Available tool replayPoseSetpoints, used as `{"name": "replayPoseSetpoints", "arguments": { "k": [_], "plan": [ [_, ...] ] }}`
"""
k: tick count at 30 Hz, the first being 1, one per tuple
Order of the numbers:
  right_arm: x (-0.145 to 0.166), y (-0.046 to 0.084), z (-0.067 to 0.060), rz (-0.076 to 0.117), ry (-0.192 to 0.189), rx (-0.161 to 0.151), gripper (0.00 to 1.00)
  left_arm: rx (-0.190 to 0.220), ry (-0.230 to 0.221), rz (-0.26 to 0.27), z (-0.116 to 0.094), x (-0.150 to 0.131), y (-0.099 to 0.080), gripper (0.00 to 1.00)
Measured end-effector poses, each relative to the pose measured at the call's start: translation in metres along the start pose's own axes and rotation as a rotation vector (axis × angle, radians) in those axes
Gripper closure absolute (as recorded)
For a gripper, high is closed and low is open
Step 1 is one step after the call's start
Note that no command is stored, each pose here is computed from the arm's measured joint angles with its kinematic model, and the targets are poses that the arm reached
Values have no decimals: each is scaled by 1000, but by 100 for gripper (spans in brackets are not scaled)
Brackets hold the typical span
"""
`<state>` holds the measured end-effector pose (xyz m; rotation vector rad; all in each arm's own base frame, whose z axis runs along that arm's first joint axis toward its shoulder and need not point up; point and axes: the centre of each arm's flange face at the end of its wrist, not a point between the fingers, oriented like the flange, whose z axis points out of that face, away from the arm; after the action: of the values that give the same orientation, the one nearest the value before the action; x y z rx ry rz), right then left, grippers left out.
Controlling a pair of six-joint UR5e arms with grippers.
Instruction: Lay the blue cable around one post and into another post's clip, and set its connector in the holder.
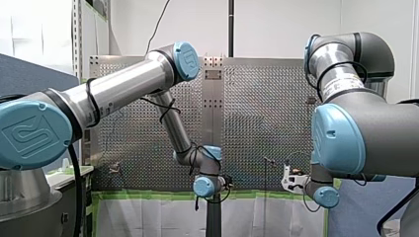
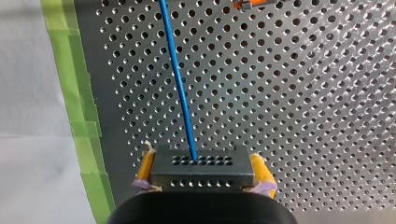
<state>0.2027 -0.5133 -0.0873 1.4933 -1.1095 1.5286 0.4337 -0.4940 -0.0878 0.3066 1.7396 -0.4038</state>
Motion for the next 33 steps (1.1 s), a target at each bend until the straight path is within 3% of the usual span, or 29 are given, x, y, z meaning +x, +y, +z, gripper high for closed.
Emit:
{"name": "replayPoseSetpoints", "arguments": {
  "k": [14, 23, 33],
  "plan": [
    [0, -2, 0, 0, -1, 5, 100, -94, -27, 65, 11, -7, 5, 7],
    [0, -3, 1, -1, 2, 8, 100, -134, 24, 155, 23, 15, 4, 7],
    [0, -3, 1, -1, 3, 9, 100, -148, 3, 142, 46, -2, 6, 7]
  ]
}}
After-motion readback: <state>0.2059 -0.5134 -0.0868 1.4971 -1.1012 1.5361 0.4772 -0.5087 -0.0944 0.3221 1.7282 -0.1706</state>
